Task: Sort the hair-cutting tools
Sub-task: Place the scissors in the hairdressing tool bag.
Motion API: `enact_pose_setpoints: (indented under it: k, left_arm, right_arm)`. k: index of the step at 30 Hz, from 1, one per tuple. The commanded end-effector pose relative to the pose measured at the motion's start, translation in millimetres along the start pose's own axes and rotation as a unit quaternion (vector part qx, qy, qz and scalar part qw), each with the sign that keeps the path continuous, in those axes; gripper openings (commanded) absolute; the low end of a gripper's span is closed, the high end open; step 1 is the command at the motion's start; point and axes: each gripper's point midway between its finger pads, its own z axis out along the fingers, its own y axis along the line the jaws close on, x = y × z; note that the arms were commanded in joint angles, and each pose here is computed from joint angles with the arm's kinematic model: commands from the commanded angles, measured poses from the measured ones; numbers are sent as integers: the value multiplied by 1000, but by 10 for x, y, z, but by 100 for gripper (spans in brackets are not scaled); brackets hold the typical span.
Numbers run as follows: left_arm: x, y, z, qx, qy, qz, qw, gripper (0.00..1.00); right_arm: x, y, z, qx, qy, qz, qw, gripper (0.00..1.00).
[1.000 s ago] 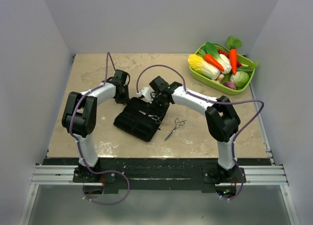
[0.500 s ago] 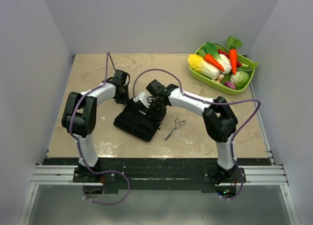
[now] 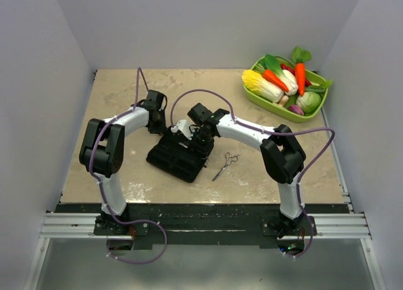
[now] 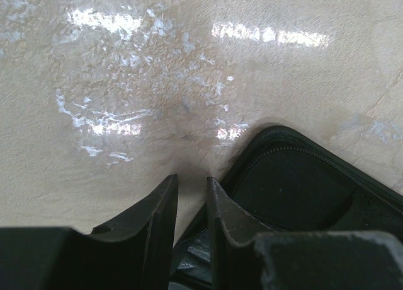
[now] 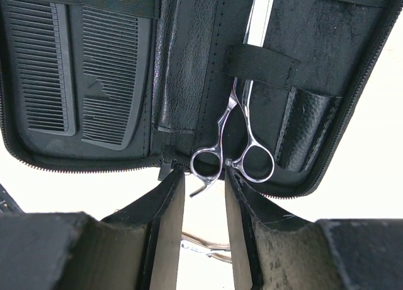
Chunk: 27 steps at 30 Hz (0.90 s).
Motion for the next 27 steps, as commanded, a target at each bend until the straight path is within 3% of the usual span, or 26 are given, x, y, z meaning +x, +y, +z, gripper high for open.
enact_pose_setpoints:
  k: [1, 14, 27]
  left_arm:
    - [130, -73, -83, 15, 19, 4, 1000, 30]
    - [169, -65, -40, 13, 25, 5, 1000, 31]
    - [182, -61, 19, 11, 32, 5, 999, 30]
  right_arm:
    - [-32, -91, 11, 9, 1, -8, 1000, 35]
    - [-38, -343, 32, 32, -3, 7, 999, 34]
    - [35, -283, 221, 8, 11, 13, 1000, 34]
